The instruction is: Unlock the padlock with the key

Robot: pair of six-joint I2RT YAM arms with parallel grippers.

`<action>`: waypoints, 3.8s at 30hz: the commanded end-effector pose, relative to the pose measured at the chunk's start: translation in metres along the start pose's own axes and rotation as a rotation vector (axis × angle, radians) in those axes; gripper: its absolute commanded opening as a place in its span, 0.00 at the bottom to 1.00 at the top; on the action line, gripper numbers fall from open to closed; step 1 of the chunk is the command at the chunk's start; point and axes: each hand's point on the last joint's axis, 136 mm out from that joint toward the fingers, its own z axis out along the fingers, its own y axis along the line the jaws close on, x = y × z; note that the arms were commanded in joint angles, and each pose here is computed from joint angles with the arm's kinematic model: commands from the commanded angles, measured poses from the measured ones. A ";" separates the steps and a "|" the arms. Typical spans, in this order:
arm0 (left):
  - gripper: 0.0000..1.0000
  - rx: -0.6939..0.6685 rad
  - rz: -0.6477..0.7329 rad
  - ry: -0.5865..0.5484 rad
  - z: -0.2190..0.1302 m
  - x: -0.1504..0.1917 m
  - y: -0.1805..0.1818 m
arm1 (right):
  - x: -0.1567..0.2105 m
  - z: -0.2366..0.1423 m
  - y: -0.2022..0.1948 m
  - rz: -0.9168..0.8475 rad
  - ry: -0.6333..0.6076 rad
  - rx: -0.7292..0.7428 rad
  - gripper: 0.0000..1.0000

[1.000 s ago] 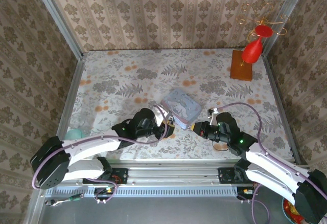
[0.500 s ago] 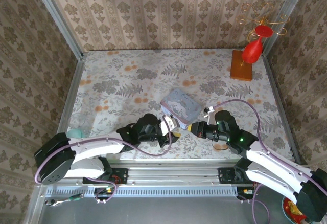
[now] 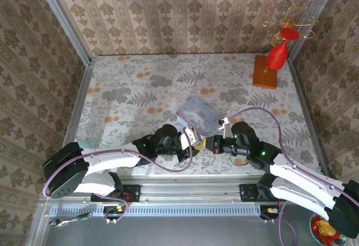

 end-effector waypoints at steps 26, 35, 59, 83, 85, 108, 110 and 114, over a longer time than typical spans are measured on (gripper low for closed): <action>0.22 0.074 -0.061 -0.119 -0.019 -0.027 -0.003 | 0.001 0.001 0.014 -0.135 -0.013 0.015 0.00; 0.29 0.034 -0.010 -0.153 -0.028 -0.016 0.000 | -0.008 -0.007 0.007 -0.090 -0.081 0.058 0.00; 0.26 -0.164 0.191 -0.282 -0.024 -0.029 0.013 | -0.016 -0.012 0.044 0.080 -0.144 -0.108 0.00; 0.29 -0.212 0.179 -0.258 -0.023 -0.025 0.023 | -0.016 -0.012 0.037 0.101 -0.151 -0.072 0.00; 0.27 -0.211 0.177 -0.262 -0.022 -0.026 0.023 | -0.015 -0.011 0.037 0.106 -0.147 -0.075 0.00; 0.00 -0.130 0.156 -0.278 -0.019 -0.020 0.014 | -0.017 -0.016 0.020 0.207 -0.182 0.012 0.14; 0.00 -0.130 0.165 -0.275 -0.019 -0.019 0.014 | -0.018 -0.018 0.015 0.221 -0.198 0.027 0.27; 0.00 -0.107 0.181 -0.259 -0.020 -0.016 0.010 | -0.018 -0.023 0.005 0.224 -0.219 0.071 0.34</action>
